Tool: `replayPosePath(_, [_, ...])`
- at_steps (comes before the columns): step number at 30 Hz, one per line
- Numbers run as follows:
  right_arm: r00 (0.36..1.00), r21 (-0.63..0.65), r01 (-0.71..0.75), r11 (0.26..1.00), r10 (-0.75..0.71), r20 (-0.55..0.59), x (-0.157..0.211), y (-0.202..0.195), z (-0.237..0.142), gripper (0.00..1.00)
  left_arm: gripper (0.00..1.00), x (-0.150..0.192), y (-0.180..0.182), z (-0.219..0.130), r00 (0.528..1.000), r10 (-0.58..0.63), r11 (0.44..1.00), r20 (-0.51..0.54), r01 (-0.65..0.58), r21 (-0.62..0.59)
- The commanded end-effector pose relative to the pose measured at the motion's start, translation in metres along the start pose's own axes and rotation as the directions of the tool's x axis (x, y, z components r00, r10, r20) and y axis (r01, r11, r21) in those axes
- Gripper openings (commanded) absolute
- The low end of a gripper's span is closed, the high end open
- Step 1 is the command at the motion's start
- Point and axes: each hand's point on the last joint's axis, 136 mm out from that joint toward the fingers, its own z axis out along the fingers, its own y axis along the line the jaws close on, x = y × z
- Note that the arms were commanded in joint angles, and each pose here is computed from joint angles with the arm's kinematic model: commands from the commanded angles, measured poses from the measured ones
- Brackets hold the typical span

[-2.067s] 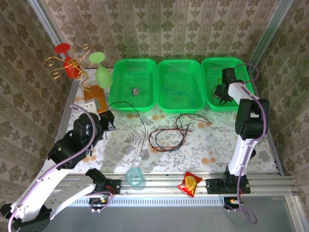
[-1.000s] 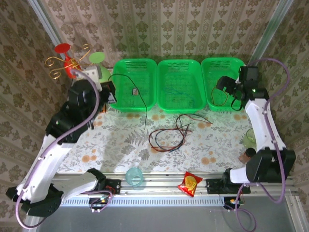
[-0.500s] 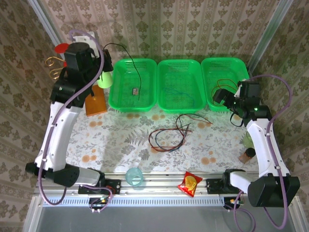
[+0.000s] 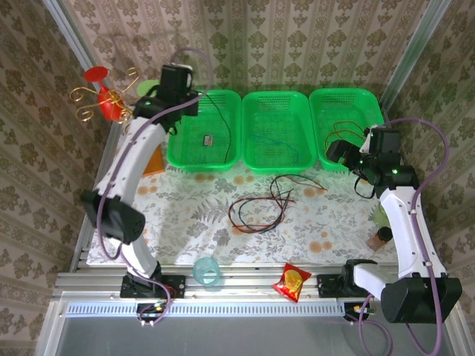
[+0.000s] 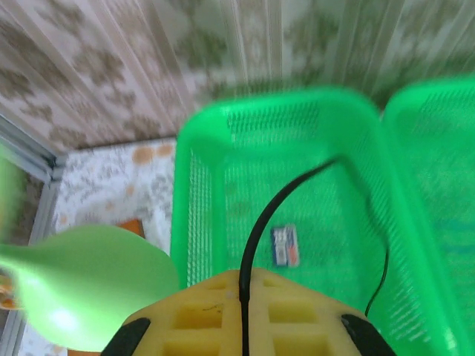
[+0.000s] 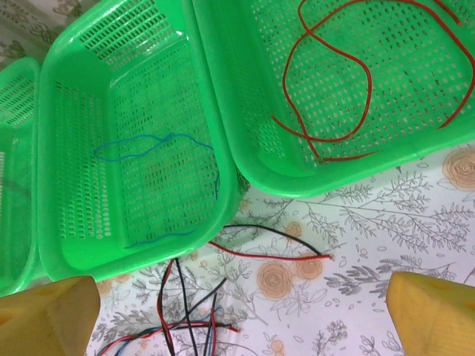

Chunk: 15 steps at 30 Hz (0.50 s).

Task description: Untangle the cables

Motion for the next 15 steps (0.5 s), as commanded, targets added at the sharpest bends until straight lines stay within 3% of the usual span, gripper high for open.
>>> replayPosePath(1, [0.999, -0.019, 0.04, 0.999, -0.04, -0.01, 0.003, 0.006, -0.015, 1.0, 0.0, 0.049, -0.008, 0.028, 0.976, 0.121, 0.991, -0.181, -0.13, -0.036])
replayPosePath(10, [0.999, -0.054, 0.02, 0.998, -0.022, -0.026, 0.011, 0.009, -0.013, 1.0, 0.0, 0.109, -0.042, 0.104, 0.922, 0.091, 0.995, -0.376, -0.073, 0.061])
replayPosePath(15, [0.998, -0.053, -0.002, 0.999, -0.001, -0.063, 0.02, 0.007, -0.005, 1.0, 0.0, 0.146, -0.055, 0.144, 0.868, 0.052, 0.992, -0.494, 0.013, 0.127])
